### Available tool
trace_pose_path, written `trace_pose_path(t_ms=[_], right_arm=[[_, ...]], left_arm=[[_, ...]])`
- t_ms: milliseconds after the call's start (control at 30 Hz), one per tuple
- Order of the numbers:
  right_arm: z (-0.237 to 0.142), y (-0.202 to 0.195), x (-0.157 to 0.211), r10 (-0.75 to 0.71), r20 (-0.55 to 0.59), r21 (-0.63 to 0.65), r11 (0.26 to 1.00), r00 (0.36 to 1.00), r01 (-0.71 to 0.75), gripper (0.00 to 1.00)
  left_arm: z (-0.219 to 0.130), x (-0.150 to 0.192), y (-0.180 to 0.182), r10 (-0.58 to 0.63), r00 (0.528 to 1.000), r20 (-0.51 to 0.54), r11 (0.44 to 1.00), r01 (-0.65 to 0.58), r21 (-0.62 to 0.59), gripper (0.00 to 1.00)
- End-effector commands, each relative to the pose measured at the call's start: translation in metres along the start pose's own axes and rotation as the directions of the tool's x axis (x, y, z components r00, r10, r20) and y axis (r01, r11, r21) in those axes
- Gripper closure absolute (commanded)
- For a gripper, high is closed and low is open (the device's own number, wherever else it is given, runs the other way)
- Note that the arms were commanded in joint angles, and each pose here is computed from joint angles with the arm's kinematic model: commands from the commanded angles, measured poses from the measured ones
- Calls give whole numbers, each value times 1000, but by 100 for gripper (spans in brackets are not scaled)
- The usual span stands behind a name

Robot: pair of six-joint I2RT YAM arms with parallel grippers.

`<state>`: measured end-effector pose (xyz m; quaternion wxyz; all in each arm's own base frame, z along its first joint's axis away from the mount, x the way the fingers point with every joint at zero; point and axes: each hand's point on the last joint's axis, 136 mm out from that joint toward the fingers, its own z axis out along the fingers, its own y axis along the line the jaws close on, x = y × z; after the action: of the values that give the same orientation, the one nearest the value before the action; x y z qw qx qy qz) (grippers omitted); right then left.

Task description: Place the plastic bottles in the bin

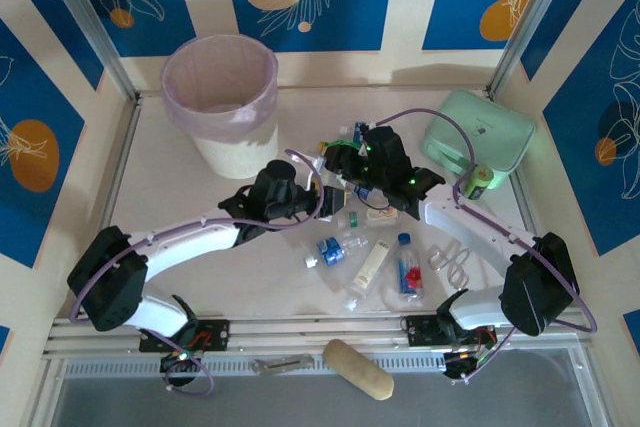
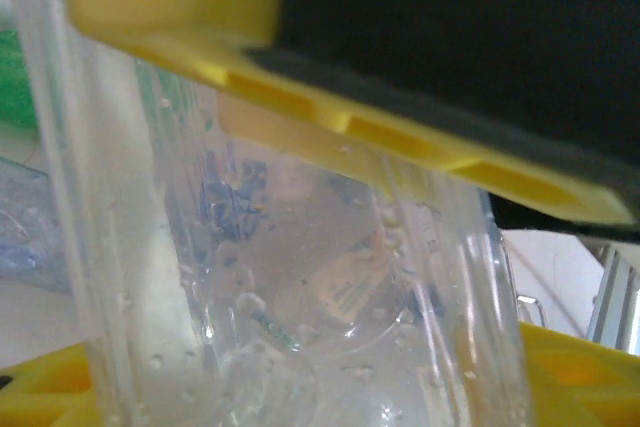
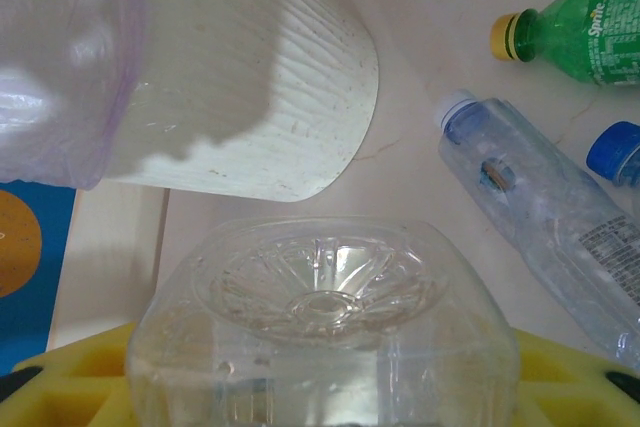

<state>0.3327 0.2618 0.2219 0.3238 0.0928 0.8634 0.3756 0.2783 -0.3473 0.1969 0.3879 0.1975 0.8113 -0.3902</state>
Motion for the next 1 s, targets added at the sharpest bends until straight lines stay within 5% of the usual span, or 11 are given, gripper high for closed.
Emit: trace_pose_path(t_ms=[0, 133, 367, 733, 967], right_arm=[[3, 5, 3, 6, -18, -19, 1000, 1000, -6, 48], [2, 6, 2, 7, -11, -19, 1000, 1000, -7, 42], [-8, 5, -11, 14, 33, -29, 999, 999, -13, 16], [-47, -26, -37, 62, 155, 13, 998, 986, -65, 15], [-66, -54, -40, 101, 204, 60, 991, 974, -116, 15]], left_arm=[[-6, -14, -8, 28, 999, 38, 1000, -28, 6, 38], [-5, -11, -8, 21, 999, 34, 1000, -21, 14, 41], [-6, -7, -4, 13, 999, 31, 1000, -13, 4, 42], [-22, 8, 24, 9, 1000, 4, 992, -8, -122, 42], [-52, -45, 29, 135, 989, 54, 974, -122, -188, 41]])
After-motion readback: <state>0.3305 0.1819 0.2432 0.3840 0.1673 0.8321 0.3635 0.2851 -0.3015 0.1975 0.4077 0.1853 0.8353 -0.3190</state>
